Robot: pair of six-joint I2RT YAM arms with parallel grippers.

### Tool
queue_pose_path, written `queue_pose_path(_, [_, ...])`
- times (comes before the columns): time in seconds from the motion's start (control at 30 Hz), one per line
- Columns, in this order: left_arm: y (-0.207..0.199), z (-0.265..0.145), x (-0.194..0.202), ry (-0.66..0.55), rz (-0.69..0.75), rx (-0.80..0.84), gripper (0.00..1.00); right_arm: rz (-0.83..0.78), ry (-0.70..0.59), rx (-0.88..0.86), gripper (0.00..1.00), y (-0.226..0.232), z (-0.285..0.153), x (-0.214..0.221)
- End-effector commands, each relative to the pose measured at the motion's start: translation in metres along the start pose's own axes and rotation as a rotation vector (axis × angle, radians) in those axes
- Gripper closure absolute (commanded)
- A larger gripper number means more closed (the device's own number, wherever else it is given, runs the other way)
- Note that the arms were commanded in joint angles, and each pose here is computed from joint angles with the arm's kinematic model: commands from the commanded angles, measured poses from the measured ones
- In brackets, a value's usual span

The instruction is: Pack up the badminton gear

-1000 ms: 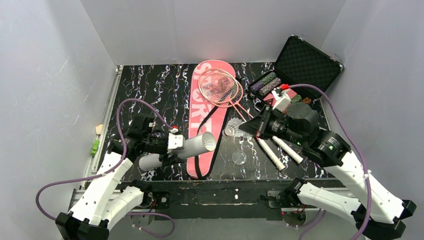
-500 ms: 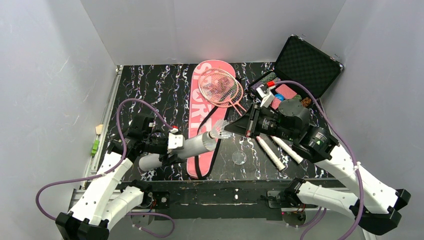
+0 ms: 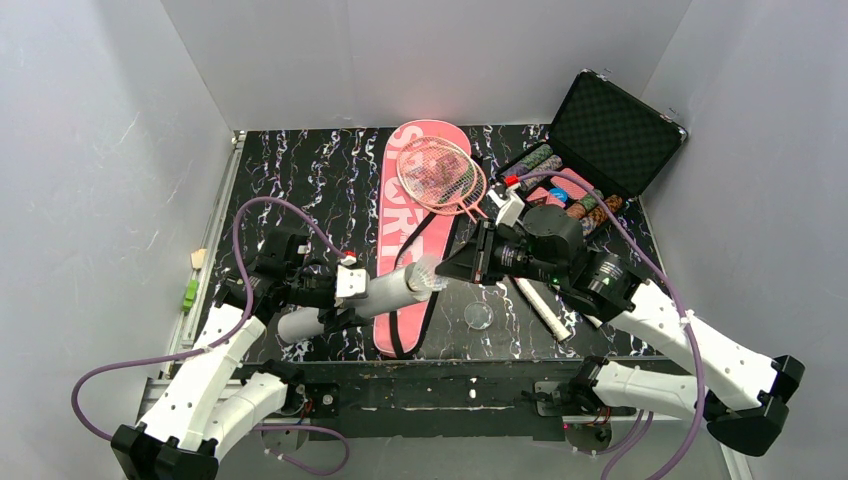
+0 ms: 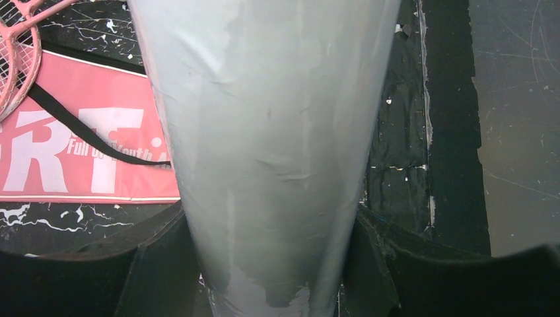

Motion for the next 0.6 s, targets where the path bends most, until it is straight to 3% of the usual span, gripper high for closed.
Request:
queue_pose_path(0.0, [0.004, -0.004, -0.017, -0.050, 0.047, -0.010, 0.59, -0.036, -0.042, -0.012, 0.72, 0.008, 0.001, -0.009])
queue_pose_path(0.13, [0.003, -0.003, -0.016, -0.050, 0.046, -0.008, 0.59, -0.054, -0.042, 0.027, 0.59, 0.001, -0.004, -0.007])
queue_pose_path(0.57, [0.006, -0.004, -0.019, -0.055, 0.050, -0.010, 0.60, -0.076, 0.021, 0.035, 0.48, 0.000, 0.003, 0.004])
Point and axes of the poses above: each gripper's point midway between its finger pads, its own z axis out along the fingers, its own y axis along the line the jaws close on, x = y × z, the point moved 3 cm from there along -z, back along the fingers, and after that the axes turned 3 degrees about z, right-handed, at the moved point
